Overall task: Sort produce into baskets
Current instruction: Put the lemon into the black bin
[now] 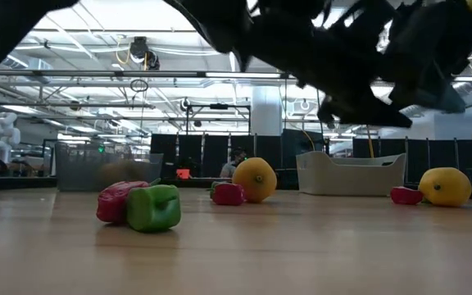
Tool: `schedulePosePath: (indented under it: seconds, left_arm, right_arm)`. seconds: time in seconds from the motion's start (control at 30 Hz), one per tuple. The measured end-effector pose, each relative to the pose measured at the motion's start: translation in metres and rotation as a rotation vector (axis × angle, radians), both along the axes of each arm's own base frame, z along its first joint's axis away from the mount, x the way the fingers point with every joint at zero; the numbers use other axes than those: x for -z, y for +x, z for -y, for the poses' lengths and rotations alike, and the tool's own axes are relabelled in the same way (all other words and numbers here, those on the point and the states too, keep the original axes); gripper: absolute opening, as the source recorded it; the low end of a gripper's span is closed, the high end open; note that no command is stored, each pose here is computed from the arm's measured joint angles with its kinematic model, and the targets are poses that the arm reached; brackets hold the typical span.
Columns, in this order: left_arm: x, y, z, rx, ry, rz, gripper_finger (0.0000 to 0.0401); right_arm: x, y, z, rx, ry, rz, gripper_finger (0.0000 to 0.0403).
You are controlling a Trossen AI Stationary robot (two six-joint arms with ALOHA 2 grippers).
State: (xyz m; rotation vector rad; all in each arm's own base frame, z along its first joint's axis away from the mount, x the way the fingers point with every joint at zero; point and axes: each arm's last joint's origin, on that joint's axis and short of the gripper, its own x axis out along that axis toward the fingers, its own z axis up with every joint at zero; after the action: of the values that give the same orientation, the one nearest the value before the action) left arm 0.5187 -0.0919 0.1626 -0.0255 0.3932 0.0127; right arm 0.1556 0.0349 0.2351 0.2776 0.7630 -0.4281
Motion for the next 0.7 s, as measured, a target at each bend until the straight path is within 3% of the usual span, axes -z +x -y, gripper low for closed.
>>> schedulePosePath:
  seconds: [0.13, 0.3, 0.47, 0.57, 0.7]
  left_arm:
    - [0.004, 0.006, -0.002, -0.023, -0.018, 0.005, 0.0345]
    - [0.004, 0.005, -0.009, -0.078, 0.008, -0.034, 0.0345]
    - [0.002, 0.005, -0.012, -0.094, 0.013, -0.025, 0.0345]
    - [0.004, 0.004, -0.012, -0.094, 0.014, -0.047, 0.0345]
    - [0.005, 0.003, -0.014, -0.129, 0.034, -0.064, 0.0345]
  right_arm:
    - [0.003, -0.004, 0.005, 0.077, -0.002, -0.031, 0.029]
    - [0.01, -0.016, 0.008, 0.213, 0.098, -0.131, 0.029]
    - [0.017, -0.027, 0.011, 0.424, 0.168, -0.212, 0.029]
    - [0.022, -0.029, 0.011, 0.546, 0.185, -0.237, 0.029]
    - [0.031, -0.025, 0.01, 0.602, 0.172, -0.275, 0.029]
